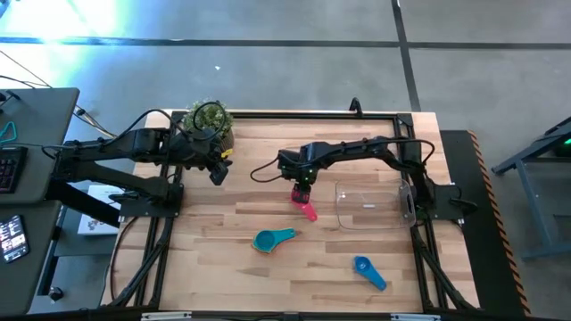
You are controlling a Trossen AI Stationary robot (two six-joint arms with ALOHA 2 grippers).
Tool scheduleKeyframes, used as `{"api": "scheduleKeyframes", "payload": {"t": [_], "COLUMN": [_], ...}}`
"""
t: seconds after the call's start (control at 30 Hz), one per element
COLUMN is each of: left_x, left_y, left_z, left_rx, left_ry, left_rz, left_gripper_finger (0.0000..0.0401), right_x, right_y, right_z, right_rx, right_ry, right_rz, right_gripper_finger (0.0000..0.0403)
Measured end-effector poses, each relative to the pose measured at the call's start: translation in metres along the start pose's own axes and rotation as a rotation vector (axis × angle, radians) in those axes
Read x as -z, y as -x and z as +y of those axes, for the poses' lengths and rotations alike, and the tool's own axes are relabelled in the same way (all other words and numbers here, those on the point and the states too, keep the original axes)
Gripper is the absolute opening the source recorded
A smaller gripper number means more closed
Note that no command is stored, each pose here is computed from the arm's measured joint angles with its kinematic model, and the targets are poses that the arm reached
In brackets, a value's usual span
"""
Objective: Nest measuring cups in basket
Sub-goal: Stack the red measuring cup on top of the light blue measuring cup
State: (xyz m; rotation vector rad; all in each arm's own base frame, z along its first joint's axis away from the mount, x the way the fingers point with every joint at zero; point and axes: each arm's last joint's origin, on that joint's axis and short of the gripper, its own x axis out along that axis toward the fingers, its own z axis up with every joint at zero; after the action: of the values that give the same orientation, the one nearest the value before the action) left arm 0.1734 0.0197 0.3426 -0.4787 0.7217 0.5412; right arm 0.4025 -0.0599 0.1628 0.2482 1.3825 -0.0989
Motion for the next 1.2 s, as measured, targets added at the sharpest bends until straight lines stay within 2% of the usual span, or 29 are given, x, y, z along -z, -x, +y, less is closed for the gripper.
{"api": "scheduleKeyframes", "payload": {"t": [0.13, 0.43, 0.9, 1.2], "left_x": [0.0, 0.0, 0.0, 0.0], "left_y": [0.0, 0.0, 0.0, 0.0], "left_z": [0.0, 0.0, 0.0, 0.0], "left_rx": [0.0, 0.0, 0.0, 0.0], "left_ry": [0.0, -0.002, -0.003, -0.003], "left_rz": [0.0, 0.0, 0.0, 0.0], "left_gripper_finger": [0.0122, 0.0122, 0.0122, 0.0122], "right_x": [0.0, 0.0, -0.012, -0.029], "right_y": [0.0, 0.0, 0.025, 0.069], "right_z": [0.0, 0.0, 0.005, 0.03], "right_rx": [0.0, -0.001, -0.003, -0.023], "right_ry": [-0.018, -0.048, 0.008, 0.212], "right_rz": [-0.001, -0.001, -0.012, -0.07], "right_gripper_finger": [0.0118, 0.0009, 0.0002, 0.0001]}}
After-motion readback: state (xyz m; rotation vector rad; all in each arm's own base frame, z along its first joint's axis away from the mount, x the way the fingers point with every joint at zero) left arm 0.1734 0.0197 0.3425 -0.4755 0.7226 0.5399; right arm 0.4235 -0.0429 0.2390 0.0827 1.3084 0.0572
